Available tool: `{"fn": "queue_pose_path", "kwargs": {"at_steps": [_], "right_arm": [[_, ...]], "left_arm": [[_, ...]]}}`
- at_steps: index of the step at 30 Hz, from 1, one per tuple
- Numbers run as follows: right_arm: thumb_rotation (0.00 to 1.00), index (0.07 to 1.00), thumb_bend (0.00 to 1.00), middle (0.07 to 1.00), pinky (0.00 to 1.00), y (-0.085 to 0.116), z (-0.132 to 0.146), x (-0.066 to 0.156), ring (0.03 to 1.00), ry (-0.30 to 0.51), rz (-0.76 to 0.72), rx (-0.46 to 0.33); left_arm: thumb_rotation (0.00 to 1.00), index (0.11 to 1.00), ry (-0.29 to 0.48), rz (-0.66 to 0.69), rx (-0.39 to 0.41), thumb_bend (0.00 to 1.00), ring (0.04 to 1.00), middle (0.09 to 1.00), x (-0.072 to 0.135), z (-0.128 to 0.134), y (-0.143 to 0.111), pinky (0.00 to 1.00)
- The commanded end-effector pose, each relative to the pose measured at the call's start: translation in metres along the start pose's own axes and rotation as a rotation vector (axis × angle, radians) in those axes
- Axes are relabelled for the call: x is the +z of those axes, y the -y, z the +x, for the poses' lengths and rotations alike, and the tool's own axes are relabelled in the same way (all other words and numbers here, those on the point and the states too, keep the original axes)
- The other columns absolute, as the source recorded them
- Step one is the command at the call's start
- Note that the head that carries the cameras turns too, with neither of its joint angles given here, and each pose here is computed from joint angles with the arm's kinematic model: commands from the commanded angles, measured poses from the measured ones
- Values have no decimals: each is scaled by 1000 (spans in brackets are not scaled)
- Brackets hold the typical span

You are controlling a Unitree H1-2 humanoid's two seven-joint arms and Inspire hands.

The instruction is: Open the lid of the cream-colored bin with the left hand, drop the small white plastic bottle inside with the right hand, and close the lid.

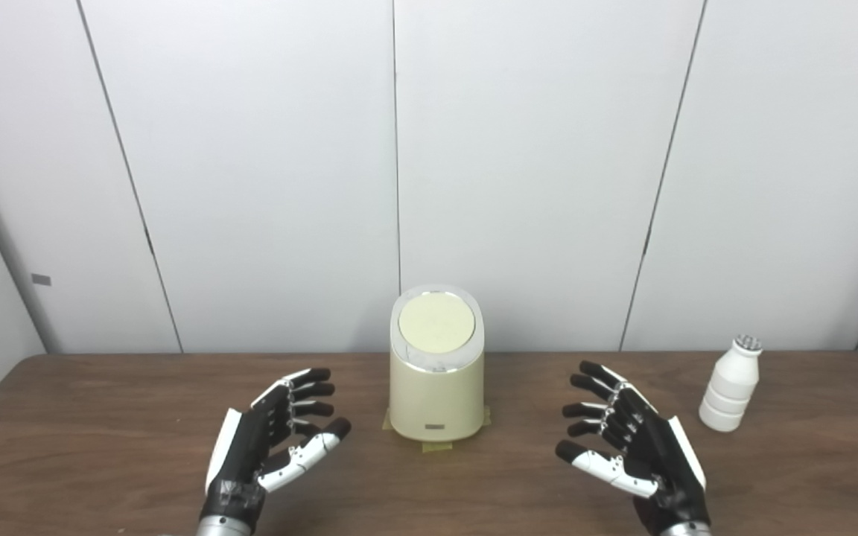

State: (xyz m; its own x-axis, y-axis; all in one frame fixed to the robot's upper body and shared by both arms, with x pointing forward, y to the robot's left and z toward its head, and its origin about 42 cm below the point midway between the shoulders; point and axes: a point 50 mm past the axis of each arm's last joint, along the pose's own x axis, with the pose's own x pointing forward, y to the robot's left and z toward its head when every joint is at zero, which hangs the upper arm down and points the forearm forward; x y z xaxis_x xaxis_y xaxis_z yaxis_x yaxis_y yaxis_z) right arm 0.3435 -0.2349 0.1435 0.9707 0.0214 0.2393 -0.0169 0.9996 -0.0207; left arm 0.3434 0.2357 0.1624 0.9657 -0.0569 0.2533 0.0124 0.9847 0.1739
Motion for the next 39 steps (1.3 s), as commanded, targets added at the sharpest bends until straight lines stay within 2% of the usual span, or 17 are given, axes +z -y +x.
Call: {"fn": "queue_pose_path", "kwargs": {"at_steps": [1, 6, 10, 13, 16, 22, 29, 33, 36, 39], "right_arm": [[225, 796, 837, 781, 529, -6, 16, 21, 632, 97, 12, 5], [218, 793, 836, 782, 524, -8, 20, 18, 620, 113, 19, 17], [211, 789, 839, 778, 517, -10, 22, 19, 614, 114, 26, 18], [203, 790, 833, 776, 518, -11, 23, 19, 613, 116, 28, 21], [201, 790, 837, 782, 519, -11, 22, 20, 617, 113, 30, 20], [194, 788, 824, 778, 523, -12, 22, 20, 613, 118, 14, 19], [187, 792, 819, 773, 505, -13, 22, 19, 597, 124, 29, 21], [203, 792, 826, 777, 520, -12, 22, 19, 607, 131, 29, 26], [206, 794, 827, 780, 528, -12, 22, 19, 611, 133, 27, 27], [205, 796, 829, 778, 518, -12, 21, 21, 605, 138, 23, 26]], "left_arm": [[369, 817, 126, -17, 14, 726, 708, 768, 25, 16, 5, 565], [395, 891, 130, -7, 73, 726, 798, 848, 34, 28, 5, 650], [403, 888, 167, 45, 103, 739, 816, 849, 50, 51, 2, 719], [398, 887, 194, 61, 88, 762, 833, 862, 67, 73, 3, 737], [359, 905, 204, 84, 58, 765, 880, 888, 82, 93, 5, 817], [381, 935, 203, 189, 19, 822, 962, 934, 108, 128, 11, 922], [340, 959, 222, 344, 26, 901, 973, 955, 127, 157, 25, 910], [357, 980, 234, 515, 19, 920, 963, 972, 130, 171, 34, 866], [323, 993, 246, 614, 12, 921, 996, 998, 131, 177, 43, 968], [314, 1000, 250, 686, 8, 913, 1000, 1000, 130, 179, 50, 997]]}}
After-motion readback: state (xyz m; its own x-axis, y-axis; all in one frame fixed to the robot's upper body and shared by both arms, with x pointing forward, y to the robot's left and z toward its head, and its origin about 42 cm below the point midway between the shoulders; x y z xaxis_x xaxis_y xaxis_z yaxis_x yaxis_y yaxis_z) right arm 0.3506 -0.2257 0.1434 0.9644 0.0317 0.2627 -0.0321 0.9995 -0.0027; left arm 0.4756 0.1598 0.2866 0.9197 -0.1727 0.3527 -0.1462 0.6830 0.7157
